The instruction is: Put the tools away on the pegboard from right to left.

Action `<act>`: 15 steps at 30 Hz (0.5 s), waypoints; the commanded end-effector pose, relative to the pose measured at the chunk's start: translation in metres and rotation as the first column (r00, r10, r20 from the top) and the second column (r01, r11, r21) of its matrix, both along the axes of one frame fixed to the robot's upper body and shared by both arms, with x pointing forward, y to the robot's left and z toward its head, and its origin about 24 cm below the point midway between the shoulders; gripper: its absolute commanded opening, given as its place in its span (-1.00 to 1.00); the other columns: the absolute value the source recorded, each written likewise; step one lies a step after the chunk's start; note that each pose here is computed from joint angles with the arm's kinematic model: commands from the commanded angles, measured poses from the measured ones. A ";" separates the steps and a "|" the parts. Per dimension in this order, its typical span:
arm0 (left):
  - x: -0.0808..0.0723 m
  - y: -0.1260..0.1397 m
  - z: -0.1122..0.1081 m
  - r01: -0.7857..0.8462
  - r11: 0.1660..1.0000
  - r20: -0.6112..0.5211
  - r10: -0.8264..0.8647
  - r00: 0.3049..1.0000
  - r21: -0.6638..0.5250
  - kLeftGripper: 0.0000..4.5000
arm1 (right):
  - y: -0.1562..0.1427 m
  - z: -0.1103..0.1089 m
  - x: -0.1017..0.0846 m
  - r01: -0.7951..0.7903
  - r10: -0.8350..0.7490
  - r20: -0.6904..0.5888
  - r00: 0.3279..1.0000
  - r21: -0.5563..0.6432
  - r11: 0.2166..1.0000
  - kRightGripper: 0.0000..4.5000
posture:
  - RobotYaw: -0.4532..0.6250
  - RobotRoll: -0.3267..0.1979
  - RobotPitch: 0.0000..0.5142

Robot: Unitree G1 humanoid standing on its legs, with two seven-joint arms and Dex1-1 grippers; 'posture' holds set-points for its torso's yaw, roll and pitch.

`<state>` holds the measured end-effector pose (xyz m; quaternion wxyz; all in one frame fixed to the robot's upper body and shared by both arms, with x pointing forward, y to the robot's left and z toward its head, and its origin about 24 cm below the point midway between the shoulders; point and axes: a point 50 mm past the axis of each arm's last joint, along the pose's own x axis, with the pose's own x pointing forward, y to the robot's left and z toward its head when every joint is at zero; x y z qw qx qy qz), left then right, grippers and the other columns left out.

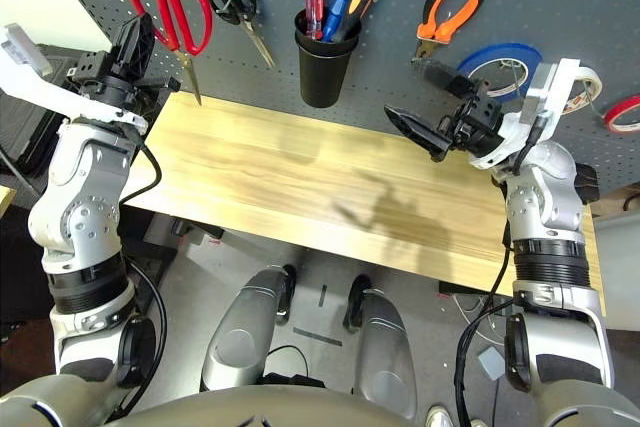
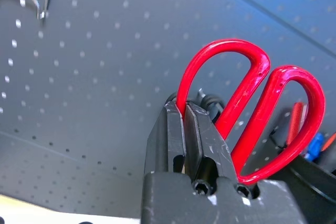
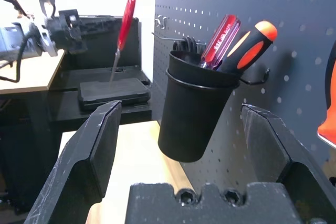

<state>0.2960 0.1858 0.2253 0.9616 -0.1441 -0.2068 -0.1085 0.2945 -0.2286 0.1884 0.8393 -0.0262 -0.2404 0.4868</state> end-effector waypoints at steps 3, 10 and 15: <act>0.013 -0.003 -0.002 0.029 1.000 -0.026 -0.029 0.999 0.006 -0.99 | -0.001 0.010 -0.003 0.000 -0.001 0.026 1.000 0.011 1.000 1.00 | 0.42 0.25 -0.20; 0.031 -0.006 -0.011 0.038 0.999 -0.065 -0.036 0.997 0.029 -0.99 | 0.001 0.009 -0.002 0.022 -0.022 0.035 0.999 0.025 0.999 1.00 | 0.39 0.25 -0.27; 0.049 -0.003 -0.018 0.031 0.998 -0.104 -0.026 0.994 0.048 -0.99 | 0.003 0.007 -0.002 0.035 -0.037 0.043 0.998 0.029 0.999 1.00 | 0.36 0.25 -0.30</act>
